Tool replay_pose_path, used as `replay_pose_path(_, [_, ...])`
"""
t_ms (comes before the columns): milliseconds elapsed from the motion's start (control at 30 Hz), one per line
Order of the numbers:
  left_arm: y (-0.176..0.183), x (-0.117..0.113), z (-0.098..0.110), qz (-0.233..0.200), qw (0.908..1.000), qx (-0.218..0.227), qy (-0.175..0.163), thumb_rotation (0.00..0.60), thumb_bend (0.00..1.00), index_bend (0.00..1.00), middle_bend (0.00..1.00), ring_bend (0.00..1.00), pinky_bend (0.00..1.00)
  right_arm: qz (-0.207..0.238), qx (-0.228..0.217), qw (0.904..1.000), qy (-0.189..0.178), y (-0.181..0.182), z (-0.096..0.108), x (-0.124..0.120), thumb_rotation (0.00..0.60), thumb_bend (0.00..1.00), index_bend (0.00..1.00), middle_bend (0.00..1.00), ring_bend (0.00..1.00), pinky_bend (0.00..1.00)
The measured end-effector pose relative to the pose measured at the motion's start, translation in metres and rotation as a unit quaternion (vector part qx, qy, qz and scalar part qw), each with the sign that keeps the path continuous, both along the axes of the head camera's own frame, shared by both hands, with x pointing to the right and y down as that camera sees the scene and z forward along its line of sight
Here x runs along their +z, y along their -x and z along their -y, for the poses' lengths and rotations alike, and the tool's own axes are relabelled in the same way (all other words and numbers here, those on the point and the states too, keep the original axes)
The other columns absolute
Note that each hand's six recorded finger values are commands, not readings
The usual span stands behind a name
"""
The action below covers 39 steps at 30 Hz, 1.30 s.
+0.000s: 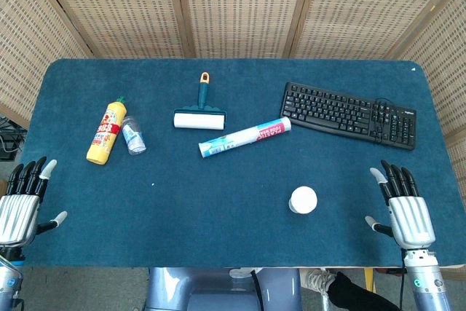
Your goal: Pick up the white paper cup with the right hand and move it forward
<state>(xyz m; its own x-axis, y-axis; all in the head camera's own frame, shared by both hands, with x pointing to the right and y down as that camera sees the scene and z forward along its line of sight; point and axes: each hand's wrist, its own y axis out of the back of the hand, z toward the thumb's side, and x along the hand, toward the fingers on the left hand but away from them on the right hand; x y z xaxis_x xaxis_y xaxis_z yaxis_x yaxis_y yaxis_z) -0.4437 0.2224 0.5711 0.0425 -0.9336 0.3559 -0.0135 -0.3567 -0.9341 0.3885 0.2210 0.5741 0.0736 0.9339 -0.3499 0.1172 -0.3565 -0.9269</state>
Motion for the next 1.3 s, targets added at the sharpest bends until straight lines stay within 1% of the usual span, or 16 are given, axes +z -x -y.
replay_pose_path(267, [0.000,0.000,0.000,0.001,1.0000,-0.001,-0.001,0.600,0.14,0.00,0.00,0.00,0.00,-0.004,0.002,0.9999,0.011,-0.001,-0.002,0.003,0.600,0.19,0.03,0.00,0.00,0.00])
replay_pose_path(467, [0.000,-0.002,0.000,0.000,1.0000,-0.001,-0.003,0.600,0.14,0.00,0.00,0.00,0.00,0.006,0.003,0.9999,0.015,0.001,-0.002,0.001,0.600,0.19,0.03,0.00,0.00,0.00])
replay_pose_path(633, [0.001,-0.001,0.001,0.001,1.0000,-0.001,-0.001,0.600,0.15,0.00,0.00,0.00,0.00,0.009,0.003,0.9998,0.017,0.003,-0.002,0.002,0.600,0.19,0.06,0.00,0.00,0.00])
replay_pose_path(867, [0.000,-0.002,0.000,0.003,1.0000,0.001,-0.001,0.600,0.15,0.00,0.00,0.00,0.00,0.017,-0.001,0.9997,0.019,0.006,-0.003,0.001,0.600,0.19,0.18,0.00,0.00,0.00])
replay_pose_path(1033, [-0.002,-0.001,-0.001,0.006,1.0000,0.003,0.002,0.600,0.15,0.00,0.00,0.00,0.00,0.035,-0.007,0.9992,0.019,0.017,-0.001,0.001,0.600,0.20,0.25,0.00,0.00,0.00])
replay_pose_path(1133, [-0.003,0.000,-0.001,0.006,1.0000,0.004,0.002,0.600,0.15,0.00,0.00,0.00,0.00,0.041,-0.017,0.9987,0.025,0.027,0.002,0.004,0.600,0.20,0.28,0.00,0.00,0.00])
replay_pose_path(1300, [-0.003,0.000,-0.001,0.005,1.0000,0.004,0.002,0.600,0.15,0.00,0.00,0.00,0.00,0.049,-0.037,0.9973,0.041,0.051,0.009,0.013,0.600,0.22,0.28,0.00,0.00,0.00])
